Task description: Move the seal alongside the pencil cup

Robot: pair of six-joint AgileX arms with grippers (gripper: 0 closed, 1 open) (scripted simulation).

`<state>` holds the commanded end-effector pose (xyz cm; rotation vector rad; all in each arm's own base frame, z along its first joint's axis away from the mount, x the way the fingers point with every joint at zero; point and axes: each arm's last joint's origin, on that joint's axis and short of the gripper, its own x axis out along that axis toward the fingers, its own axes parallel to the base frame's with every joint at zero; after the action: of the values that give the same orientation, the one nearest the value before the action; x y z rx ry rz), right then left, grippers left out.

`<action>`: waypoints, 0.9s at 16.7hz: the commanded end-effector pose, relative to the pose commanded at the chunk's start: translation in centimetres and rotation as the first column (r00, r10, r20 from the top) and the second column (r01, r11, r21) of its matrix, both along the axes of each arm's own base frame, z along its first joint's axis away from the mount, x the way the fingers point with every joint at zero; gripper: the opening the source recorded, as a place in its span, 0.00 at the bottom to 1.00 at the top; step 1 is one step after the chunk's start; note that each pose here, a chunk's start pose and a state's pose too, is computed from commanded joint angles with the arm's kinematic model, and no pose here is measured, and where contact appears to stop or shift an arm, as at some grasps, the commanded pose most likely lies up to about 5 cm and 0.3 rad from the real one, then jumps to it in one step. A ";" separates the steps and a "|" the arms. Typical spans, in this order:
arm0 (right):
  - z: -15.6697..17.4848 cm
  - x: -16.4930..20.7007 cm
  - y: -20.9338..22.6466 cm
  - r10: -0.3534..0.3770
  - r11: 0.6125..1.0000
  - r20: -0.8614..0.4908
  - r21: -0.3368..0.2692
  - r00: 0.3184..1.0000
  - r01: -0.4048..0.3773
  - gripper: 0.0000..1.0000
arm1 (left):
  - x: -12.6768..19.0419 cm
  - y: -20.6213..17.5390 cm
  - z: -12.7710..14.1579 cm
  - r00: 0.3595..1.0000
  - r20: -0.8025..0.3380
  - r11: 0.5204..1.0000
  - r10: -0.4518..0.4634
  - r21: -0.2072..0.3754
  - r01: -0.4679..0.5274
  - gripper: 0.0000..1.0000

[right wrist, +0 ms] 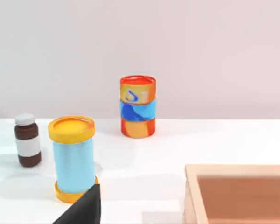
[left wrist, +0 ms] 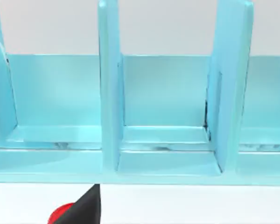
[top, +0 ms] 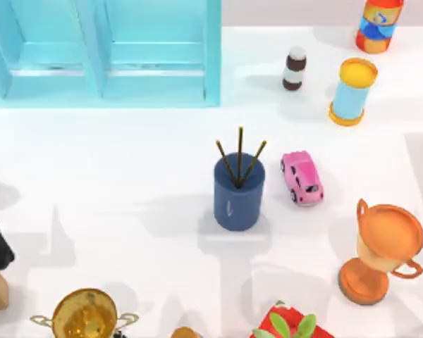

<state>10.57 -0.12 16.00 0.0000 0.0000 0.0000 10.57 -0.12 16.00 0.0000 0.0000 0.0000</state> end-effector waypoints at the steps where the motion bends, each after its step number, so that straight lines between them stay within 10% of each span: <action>1: 0.0 0.0 0.0 0.000 1.000 0.000 0.000 1.000 0.000 1.00 | 0.0 0.0 0.0 1.000 0.000 1.000 0.000 0.000 0.000 1.00; 10: 0.0 0.0 0.0 0.000 1.000 0.000 0.000 1.000 0.000 1.00 | 1.4 0.6 6.7 0.959 -0.279 0.998 0.042 0.047 -0.030 1.00; 15: 0.0 0.0 0.0 0.000 1.000 0.000 0.000 1.000 0.000 1.00 | 7.9 1.9 12.3 0.762 -0.644 0.997 0.067 0.077 -0.023 1.00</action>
<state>10.57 -0.12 16.00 0.0000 0.0000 0.0000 18.49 1.74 28.29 0.0653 0.7021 0.0493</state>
